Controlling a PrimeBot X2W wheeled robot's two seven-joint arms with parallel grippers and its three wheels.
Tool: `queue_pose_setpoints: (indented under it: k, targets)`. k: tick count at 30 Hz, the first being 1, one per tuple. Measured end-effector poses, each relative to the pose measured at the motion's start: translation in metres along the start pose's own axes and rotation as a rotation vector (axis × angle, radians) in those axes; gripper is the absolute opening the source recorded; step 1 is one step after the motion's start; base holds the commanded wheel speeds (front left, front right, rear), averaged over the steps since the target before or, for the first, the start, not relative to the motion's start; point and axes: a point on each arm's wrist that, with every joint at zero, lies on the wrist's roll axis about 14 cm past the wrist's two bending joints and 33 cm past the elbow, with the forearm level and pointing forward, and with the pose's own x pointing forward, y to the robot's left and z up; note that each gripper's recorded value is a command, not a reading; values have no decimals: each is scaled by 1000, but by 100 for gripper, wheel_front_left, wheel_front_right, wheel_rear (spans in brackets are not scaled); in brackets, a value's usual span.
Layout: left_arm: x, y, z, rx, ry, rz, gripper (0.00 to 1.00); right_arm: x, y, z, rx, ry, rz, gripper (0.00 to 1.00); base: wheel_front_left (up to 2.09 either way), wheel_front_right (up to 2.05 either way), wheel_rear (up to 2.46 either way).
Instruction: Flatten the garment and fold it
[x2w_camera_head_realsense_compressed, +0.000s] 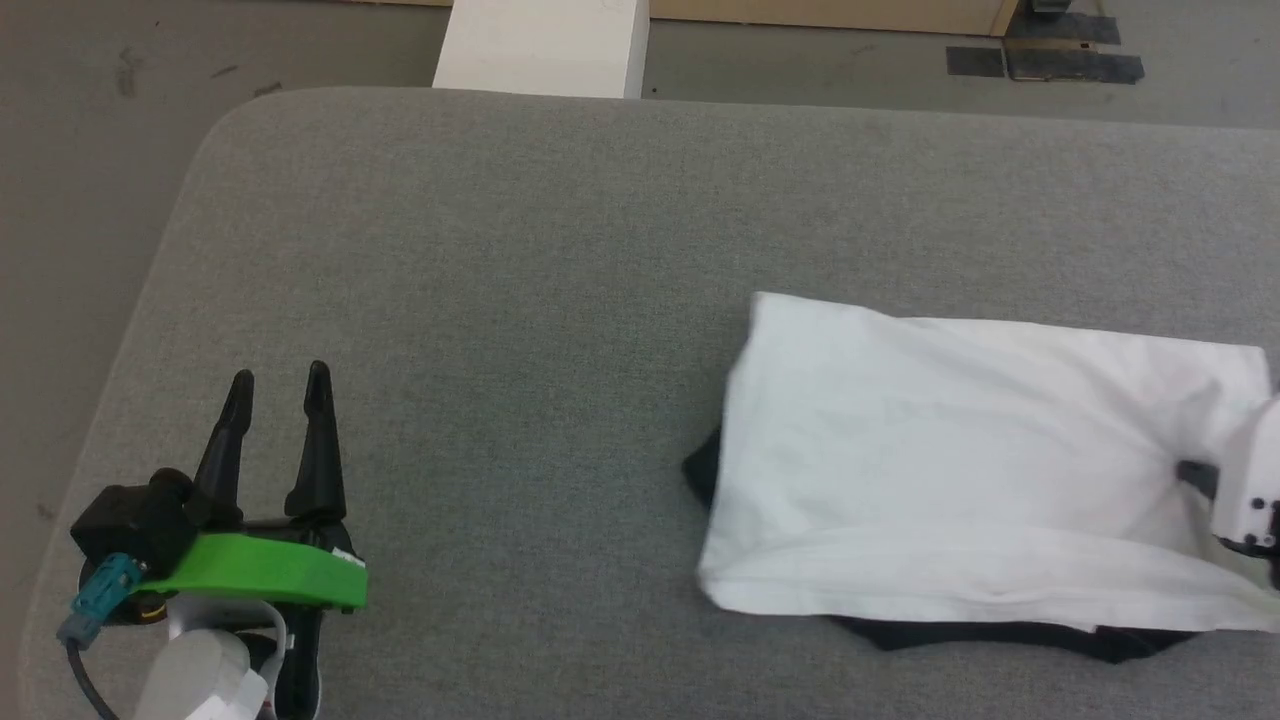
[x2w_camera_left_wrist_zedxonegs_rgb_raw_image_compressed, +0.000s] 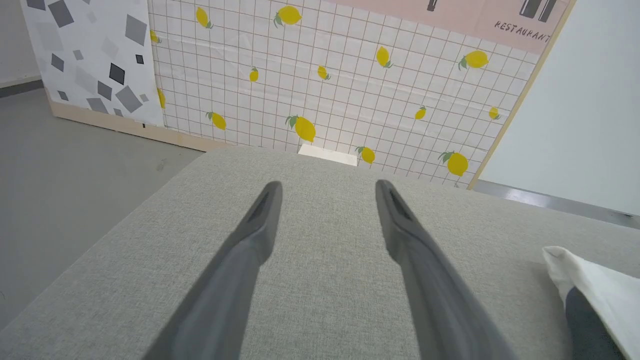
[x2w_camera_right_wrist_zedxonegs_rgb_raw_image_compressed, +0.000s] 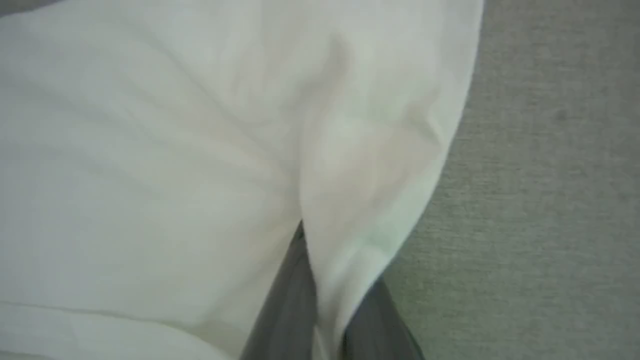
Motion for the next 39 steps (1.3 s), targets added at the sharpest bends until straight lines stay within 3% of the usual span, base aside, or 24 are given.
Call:
queue_pose_setpoints:
  k: [5,13,25,33,39]
  targets:
    - [-2,0,-1,-1,5,1,100,-10,-26,8,-35,-15,-115,0,0,0,0]
    - [-10,0,-3,-3,16,2,100,-39,-6,30,-253,10,-156,0,0,0,0]
    - [-18,-3,1,-15,7,-2,100,-97,108,48,-524,-65,68,0,0,0,0]
    - [-23,-1,-2,-23,18,9,100,-76,178,20,-590,-7,241,0,0,0,0]
    - [-25,2,-9,-26,40,21,100,-44,210,9,-595,27,301,0,0,0,0]
